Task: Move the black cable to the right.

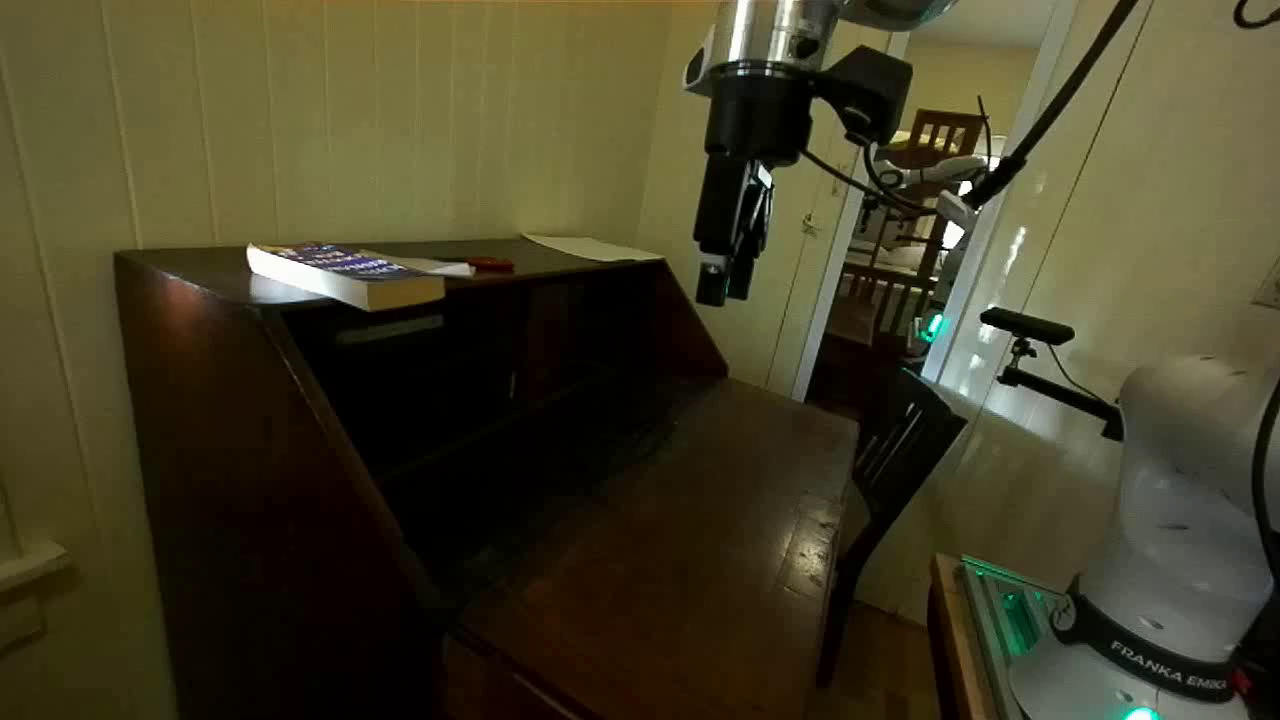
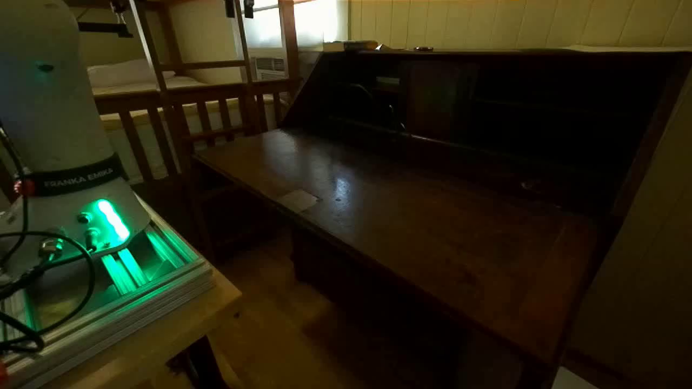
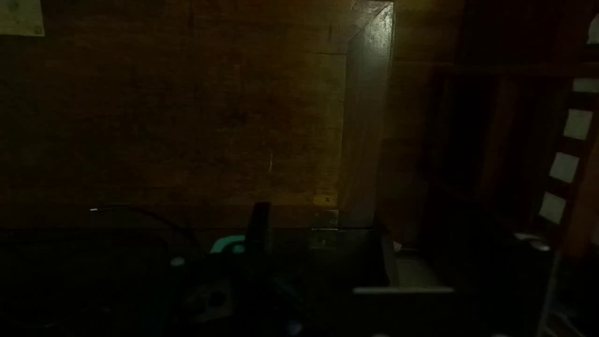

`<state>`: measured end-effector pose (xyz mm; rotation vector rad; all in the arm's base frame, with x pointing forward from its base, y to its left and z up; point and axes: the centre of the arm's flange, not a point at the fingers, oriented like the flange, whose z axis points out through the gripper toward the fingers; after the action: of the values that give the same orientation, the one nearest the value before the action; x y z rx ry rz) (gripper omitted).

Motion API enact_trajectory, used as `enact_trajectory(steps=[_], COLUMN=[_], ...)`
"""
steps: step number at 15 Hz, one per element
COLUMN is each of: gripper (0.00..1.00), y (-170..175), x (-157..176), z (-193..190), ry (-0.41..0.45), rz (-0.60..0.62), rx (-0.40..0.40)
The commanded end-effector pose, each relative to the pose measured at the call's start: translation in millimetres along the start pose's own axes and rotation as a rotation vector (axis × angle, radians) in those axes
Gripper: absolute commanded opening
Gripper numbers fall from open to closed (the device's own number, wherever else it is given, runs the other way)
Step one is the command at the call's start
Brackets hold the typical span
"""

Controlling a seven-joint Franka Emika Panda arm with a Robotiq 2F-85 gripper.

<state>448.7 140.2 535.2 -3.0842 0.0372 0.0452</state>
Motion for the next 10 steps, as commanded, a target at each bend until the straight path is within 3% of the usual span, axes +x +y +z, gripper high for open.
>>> enact_trajectory(steps=[1,6,10], gripper=[1.00,1.00,1.00], y=[0.0,55.2,118.7], x=[0.0,37.3,71.6], z=[0.0,17.2,36.4], ry=[0.000,0.012,0.000], rz=[0.000,-0.001,-0.158], rx=[0.000,-0.038,-0.118])
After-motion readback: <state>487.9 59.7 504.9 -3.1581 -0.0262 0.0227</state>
